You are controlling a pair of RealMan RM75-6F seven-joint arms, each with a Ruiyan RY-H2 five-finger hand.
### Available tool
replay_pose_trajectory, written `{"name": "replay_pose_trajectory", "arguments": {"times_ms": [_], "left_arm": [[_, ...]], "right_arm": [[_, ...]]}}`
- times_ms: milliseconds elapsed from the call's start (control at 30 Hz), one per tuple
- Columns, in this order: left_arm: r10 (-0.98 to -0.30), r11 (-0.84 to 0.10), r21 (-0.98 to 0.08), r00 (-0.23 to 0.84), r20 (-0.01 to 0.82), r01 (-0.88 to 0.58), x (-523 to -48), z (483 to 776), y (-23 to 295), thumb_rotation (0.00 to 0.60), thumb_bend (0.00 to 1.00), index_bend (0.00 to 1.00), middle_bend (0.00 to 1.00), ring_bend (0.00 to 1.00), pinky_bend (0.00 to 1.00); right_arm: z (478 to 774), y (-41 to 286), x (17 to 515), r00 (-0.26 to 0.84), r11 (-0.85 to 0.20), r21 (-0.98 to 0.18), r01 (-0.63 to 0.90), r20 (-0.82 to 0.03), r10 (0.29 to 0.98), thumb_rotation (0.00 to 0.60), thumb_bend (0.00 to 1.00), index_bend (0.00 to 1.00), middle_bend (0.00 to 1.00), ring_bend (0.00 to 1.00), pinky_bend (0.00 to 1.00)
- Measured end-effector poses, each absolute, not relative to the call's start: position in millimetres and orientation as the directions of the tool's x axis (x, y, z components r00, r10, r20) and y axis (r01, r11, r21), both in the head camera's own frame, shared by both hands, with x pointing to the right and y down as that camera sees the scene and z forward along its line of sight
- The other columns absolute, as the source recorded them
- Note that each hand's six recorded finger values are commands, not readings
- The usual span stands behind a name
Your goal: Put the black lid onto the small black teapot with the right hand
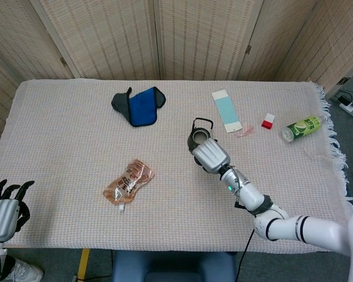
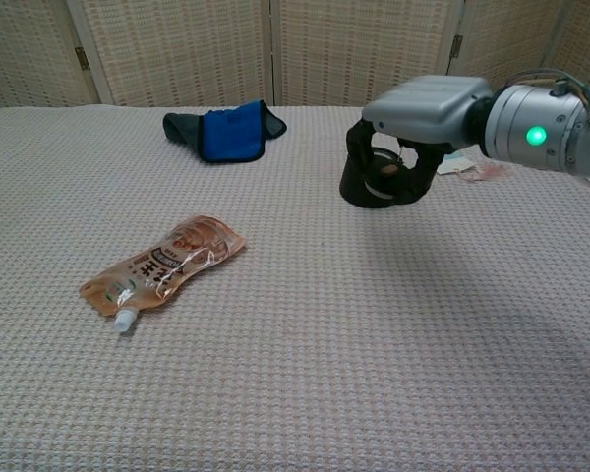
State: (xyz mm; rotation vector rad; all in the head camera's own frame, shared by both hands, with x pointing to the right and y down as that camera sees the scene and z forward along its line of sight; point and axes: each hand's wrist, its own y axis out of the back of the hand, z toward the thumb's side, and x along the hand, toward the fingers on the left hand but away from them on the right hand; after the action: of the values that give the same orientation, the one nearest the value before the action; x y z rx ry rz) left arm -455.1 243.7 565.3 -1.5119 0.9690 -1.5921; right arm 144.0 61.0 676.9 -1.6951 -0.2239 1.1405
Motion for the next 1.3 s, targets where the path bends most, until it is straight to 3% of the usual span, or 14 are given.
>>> {"name": "replay_pose_trajectory", "arguments": {"times_ms": [633,933,1300], "left_arm": [[-0.883,-0.466,-0.885,-0.066,0.465,0.008,-459.1,566.6,248.2,0.6,0.31,0.17,0.18,0.2,0.06],[-0.88,-0.472,-0.882,-0.07,0.47,0.005,-460.7,567.7,250.2,0.6,0.31,0.17,0.18,0.2,0.06],[-0.878,-0.474,-0.88,-0.073,0.473,-0.001,-461.8,570.1,250.3,0.6,0.31,0.17,0.18,0.2,0.06]], "right_arm": [[718.2,-0.3,131.6,0.415,-0.467,-0.797,-0.383,-0.601,0.683,0.6,0.27,0.45,0.44,0.95,0.8],[729.3,-9.8,130.8,0.379,-0.491,-0.781,-0.386,-0.62,0.687,0.6,0.27,0.45,0.41,0.95,0.8],[735.7,-11.3,133.6,0.353,-0.517,-0.758,-0.398,-0.647,0.676,0.6,0.27,0.2,0.24,0.91,0.8]]}}
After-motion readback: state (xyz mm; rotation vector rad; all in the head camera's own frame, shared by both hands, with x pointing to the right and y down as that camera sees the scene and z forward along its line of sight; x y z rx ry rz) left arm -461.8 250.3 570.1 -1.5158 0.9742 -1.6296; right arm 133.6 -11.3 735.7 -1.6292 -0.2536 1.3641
